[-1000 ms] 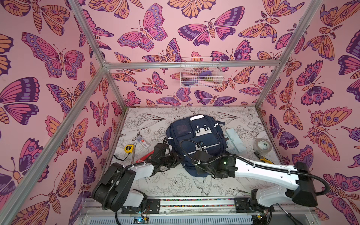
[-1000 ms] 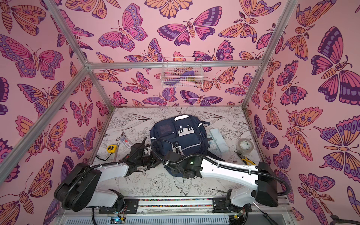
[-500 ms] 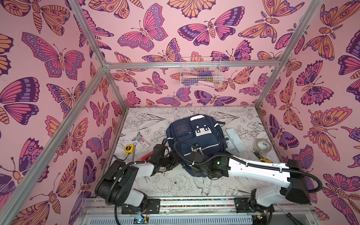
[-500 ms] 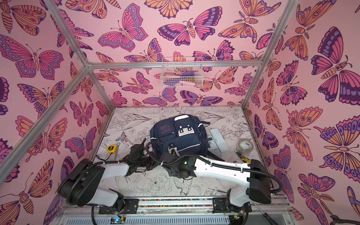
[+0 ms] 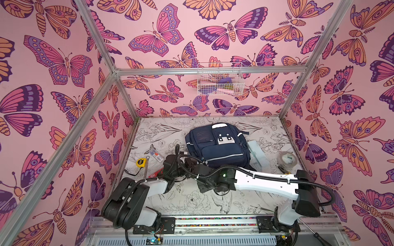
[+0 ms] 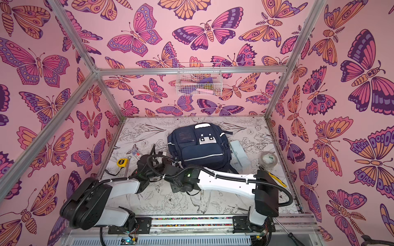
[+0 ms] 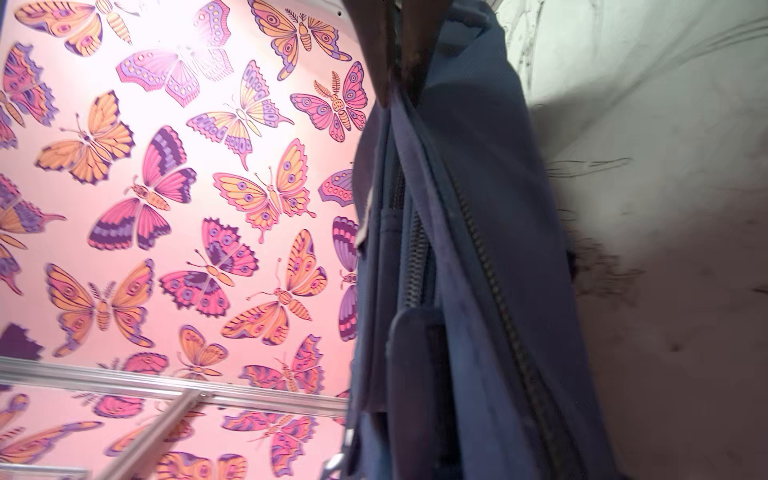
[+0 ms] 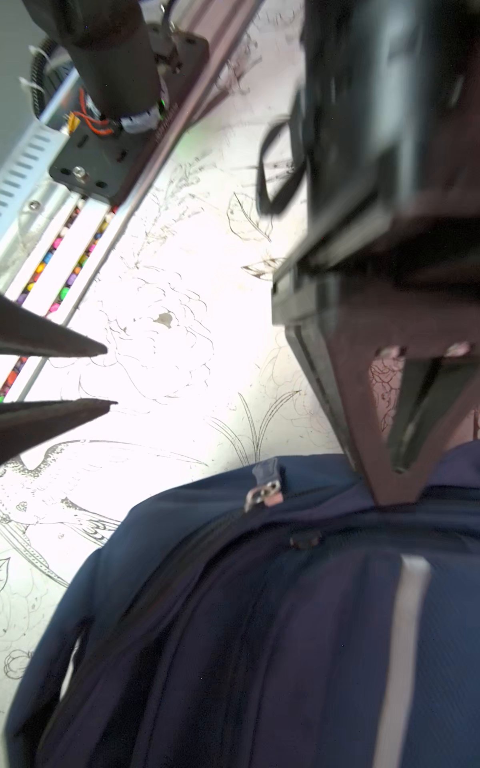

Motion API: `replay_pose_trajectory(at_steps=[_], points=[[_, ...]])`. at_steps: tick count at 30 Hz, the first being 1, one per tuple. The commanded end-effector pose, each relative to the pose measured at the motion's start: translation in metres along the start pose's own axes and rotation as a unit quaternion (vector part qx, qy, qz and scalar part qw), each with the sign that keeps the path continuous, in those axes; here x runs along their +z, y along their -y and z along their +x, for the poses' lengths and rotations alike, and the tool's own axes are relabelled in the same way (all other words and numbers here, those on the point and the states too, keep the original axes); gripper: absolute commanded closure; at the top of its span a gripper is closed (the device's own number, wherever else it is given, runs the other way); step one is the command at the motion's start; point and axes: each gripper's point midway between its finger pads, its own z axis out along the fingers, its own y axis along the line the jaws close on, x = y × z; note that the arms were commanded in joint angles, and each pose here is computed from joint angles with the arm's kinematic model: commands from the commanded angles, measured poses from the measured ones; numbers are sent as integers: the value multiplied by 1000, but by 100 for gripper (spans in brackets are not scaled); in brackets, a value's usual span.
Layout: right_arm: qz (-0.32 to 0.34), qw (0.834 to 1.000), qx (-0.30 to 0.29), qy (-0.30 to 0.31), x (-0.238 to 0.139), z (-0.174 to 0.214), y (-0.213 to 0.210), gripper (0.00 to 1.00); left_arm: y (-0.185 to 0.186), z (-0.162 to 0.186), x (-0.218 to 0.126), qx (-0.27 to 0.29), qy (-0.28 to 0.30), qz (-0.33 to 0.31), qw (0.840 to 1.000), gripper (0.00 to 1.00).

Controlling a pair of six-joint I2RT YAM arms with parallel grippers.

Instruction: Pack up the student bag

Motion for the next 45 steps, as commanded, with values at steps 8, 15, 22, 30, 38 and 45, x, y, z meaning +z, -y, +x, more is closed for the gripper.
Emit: replay_pose_trajectory(at_steps=[8,15,22,30,38,45], points=[[120,983,93,98,11,-50,48,64,43,9,-22,94,38,18,995,100],[128,975,132,123,8,-63,60,58,41,22,-18,96,28,12,995,100],[169,961,163,146,-7,-66,81,64,40,36,-14,101,17,10,995,100],[176,953,192,157,-11,-73,98,76,40,44,-16,99,12,11,995,100],[130,956,220,143,-3,-67,97,100,30,44,-16,97,19,1,995,100],[-24,968,232,88,-12,-47,59,100,13,28,-12,91,50,-26,994,100]])
